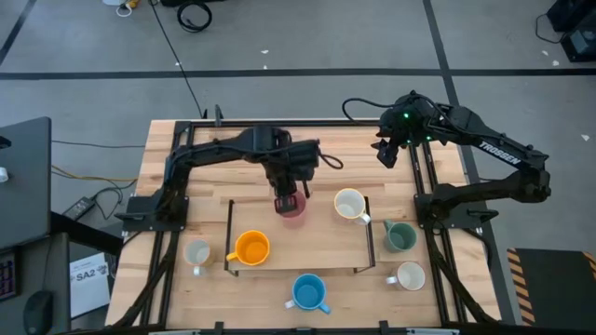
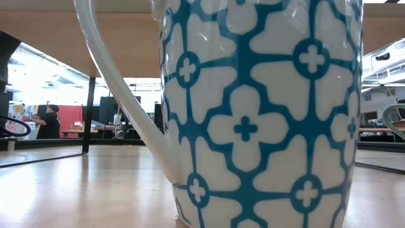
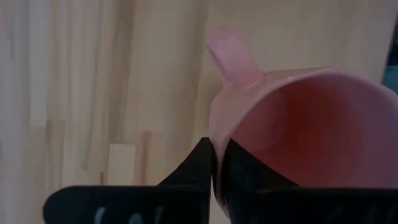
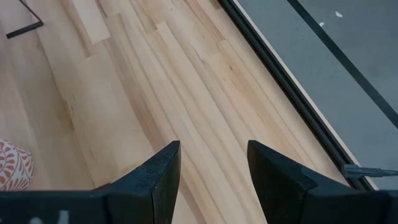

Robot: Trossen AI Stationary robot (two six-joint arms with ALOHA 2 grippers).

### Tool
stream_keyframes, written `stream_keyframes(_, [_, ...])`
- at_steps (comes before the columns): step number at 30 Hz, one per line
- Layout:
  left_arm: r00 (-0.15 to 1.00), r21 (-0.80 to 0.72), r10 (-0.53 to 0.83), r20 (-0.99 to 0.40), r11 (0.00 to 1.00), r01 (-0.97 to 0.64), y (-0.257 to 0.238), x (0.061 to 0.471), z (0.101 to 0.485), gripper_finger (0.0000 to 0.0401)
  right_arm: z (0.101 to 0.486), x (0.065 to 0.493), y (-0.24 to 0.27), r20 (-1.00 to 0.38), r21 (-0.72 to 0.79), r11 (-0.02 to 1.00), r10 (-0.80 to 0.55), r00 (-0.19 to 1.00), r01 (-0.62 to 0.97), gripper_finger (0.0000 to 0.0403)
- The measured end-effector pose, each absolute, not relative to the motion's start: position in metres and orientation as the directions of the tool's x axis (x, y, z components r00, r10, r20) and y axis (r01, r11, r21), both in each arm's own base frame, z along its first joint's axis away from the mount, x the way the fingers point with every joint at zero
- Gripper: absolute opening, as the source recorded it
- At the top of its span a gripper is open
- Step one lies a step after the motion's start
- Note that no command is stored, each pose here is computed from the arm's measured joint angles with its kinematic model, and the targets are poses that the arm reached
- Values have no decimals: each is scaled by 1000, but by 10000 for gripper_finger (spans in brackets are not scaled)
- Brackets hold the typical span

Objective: Place coffee mugs
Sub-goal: Put the pink mug on the shelf

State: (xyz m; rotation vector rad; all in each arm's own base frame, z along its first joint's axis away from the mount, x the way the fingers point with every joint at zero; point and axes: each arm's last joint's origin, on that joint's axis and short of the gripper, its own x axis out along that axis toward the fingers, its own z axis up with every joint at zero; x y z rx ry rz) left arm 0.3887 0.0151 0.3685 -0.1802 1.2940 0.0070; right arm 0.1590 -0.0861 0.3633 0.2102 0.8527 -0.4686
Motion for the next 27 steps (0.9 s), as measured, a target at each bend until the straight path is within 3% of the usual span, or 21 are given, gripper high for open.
stream_keyframes(11, [266, -127, -123, -956, 992, 3, -19, 389, 369, 27, 364, 161, -85, -751, 13, 889, -294, 591, 458, 191])
stream_keyframes(20, [277, -61, -105, -955, 985, 162, -31, 389, 369, 27, 377, 178, -75, -613, 155, 960, -93, 785, 235, 191])
stream_keyframes(27, [342, -33, -97, -934, 982, 189, -31, 388, 380, 27, 386, 187, -67, -513, 173, 979, -5, 858, 109, 191])
